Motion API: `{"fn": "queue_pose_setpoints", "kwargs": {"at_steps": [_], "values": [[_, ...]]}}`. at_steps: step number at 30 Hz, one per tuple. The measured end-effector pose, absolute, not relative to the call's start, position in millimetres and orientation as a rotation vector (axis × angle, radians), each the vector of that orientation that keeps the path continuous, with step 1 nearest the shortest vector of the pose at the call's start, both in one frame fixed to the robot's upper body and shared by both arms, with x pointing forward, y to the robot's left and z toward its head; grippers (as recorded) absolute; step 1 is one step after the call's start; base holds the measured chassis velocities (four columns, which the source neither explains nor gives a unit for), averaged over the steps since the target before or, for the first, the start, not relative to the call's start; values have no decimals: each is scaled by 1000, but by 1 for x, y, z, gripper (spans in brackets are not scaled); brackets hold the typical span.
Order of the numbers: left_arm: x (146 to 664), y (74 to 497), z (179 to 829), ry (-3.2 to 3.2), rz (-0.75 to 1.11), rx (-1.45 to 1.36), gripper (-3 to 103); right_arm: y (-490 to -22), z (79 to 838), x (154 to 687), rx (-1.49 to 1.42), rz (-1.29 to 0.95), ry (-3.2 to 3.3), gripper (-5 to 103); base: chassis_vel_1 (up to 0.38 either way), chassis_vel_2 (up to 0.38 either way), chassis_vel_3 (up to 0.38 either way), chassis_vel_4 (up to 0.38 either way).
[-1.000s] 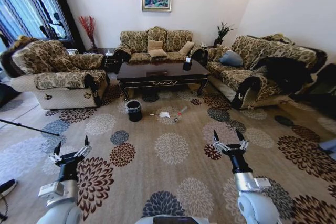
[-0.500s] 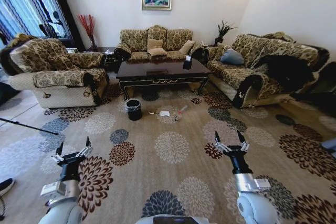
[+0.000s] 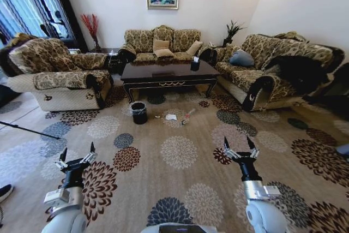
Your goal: Move to the front of the table and pick up the trash from the floor, then place it into the trash bin.
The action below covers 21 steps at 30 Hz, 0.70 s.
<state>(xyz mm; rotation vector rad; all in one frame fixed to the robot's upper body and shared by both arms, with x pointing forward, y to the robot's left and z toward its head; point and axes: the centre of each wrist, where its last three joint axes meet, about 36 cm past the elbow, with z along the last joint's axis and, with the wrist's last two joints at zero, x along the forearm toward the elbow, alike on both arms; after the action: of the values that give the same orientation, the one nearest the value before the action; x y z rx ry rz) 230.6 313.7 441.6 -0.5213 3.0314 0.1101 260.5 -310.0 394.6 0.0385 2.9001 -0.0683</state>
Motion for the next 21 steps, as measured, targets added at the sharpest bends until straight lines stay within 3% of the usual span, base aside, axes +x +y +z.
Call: {"fn": "queue_pose_setpoints", "kwargs": {"at_steps": [21], "values": [[231, 316, 435, 3036, 125, -492, 100, -309, 390, 262, 106, -49, 2904, 100, 0, 0, 0, 0]]}}
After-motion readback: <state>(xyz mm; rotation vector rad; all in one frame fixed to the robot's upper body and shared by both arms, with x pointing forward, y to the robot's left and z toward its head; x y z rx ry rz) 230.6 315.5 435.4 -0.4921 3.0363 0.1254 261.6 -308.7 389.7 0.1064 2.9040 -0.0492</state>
